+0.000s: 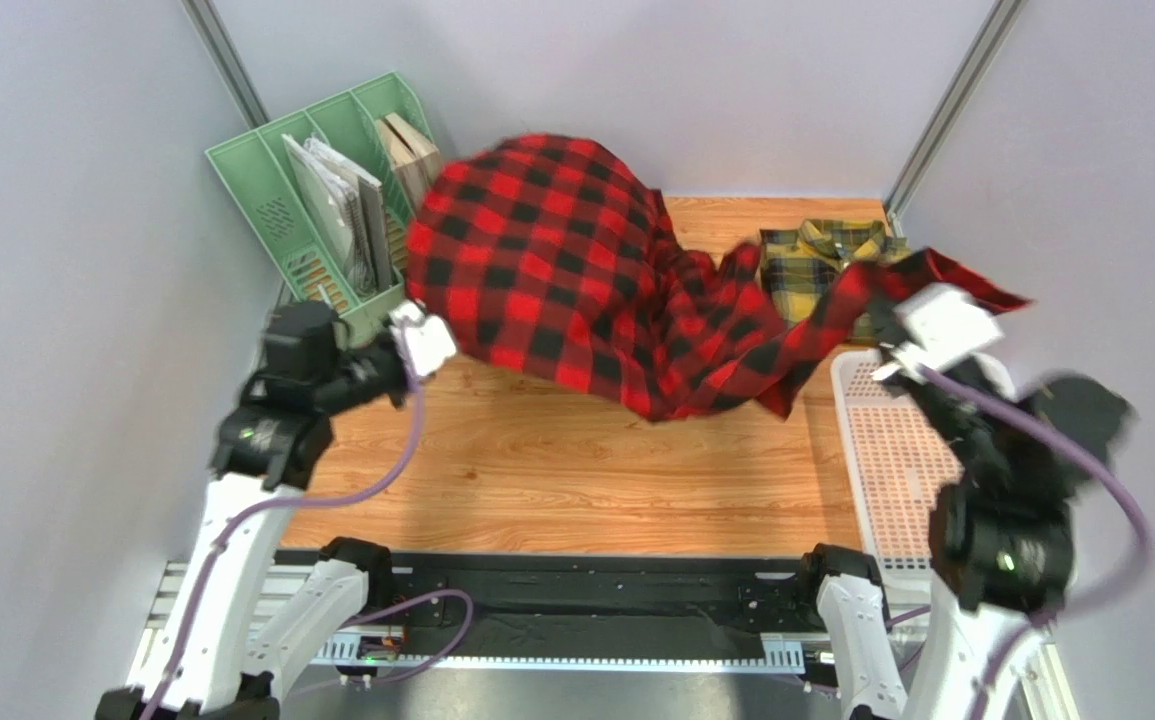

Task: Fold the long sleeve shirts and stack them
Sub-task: Flatten the shirt out

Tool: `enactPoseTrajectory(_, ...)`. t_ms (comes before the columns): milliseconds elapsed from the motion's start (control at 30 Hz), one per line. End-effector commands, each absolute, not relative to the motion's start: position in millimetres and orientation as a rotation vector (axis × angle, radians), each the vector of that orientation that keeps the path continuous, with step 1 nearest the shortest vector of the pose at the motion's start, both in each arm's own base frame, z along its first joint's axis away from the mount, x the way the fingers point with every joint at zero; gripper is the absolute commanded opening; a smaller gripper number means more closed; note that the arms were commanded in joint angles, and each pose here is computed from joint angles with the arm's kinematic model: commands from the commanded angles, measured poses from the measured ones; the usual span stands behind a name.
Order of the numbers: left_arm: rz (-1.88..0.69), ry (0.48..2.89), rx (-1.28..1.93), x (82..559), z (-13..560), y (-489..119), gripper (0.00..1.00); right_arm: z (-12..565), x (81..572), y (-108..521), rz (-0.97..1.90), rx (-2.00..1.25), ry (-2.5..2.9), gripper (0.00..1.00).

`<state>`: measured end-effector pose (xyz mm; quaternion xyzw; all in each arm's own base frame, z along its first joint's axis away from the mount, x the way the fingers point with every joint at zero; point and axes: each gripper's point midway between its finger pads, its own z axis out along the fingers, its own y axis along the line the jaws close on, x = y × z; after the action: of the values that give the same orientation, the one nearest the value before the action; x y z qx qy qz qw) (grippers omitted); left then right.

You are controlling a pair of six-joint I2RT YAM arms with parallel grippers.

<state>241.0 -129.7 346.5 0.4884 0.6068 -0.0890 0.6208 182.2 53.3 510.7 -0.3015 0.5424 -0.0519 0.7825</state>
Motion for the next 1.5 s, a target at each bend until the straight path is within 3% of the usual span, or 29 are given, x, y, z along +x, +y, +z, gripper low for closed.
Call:
enactPoseTrajectory(0,-0.394,1.605,1.481,174.4,202.3,-124.7,0.0,322.7,147.0,92.9,0.21,-1.11,1.498,0.0)
enactPoseTrajectory(133,-0.433,1.695,1.702,128.7,135.8,-104.3,0.09,289.4,110.7,120.8,0.442,-1.209,1.46,0.0)
enactPoseTrajectory(267,-0.413,1.754,1.811,115.4,113.0,-88.7,0.13,287.4,120.8,131.3,0.599,-1.156,1.421,0.0)
enactPoseTrajectory(300,-0.402,1.794,1.819,116.6,109.1,-84.3,0.18,285.1,122.3,133.2,0.637,-1.143,1.427,0.12)
enactPoseTrajectory(333,-0.393,1.813,1.816,118.6,109.3,-82.4,0.35,284.0,121.1,137.7,0.68,-1.16,1.408,0.23)
enactPoseTrajectory(367,-0.382,1.831,1.808,122.0,109.4,-81.1,0.4,278.1,123.4,139.5,0.696,-1.177,1.4,0.36)
enactPoseTrajectory(400,-0.376,1.881,1.785,124.6,108.3,-78.3,0.44,274.7,122.1,142.2,0.735,-1.173,1.418,0.59)
enactPoseTrajectory(500,-0.373,1.918,1.698,138.6,116.0,-82.7,0.49,260.2,112.1,154.3,0.801,-1.255,1.407,0.82)
enactPoseTrajectory(567,-0.397,1.901,1.631,151.3,127.8,-92.7,0.49,247.3,114.3,163.9,0.841,-1.267,1.438,0.83)
enactPoseTrajectory(767,-0.444,1.991,1.407,205.2,141.7,-111.2,0.49,202.2,190.6,158.3,0.651,-1.148,1.767,0.78)
enactPoseTrajectory(867,-0.399,2.078,1.369,237.5,129.6,-109.2,0.49,163.8,227.5,147.7,0.593,-1.141,2.054,0.65)
enactPoseTrajectory(900,-0.399,2.149,1.391,243.8,113.0,-108.1,0.48,156.9,235.5,144.6,0.576,-1.13,2.118,0.56)
enactPoseTrajectory(1000,-0.355,2.25,1.421,264.1,90.1,-108.6,0.41,136.2,266.8,137.1,0.493,-1.095,2.262,0.42)
enactPoseTrajectory(1167,-0.237,2.356,1.439,289.6,59.7,-101.0,0.32,101.2,310.9,121.1,0.309,-1.047,2.404,0.32)
enactPoseTrajectory(1267,-0.16,2.453,1.482,288.8,34.3,-86.0,0.2,61.6,304.9,115.8,0.317,-1.073,2.56,0.24)
enactPoseTrajectory(1467,-0.026,2.562,1.645,252.5,-3.1,-46.8,0.04,13.7,259.7,100.1,0.323,-1.182,2.77,0.2)
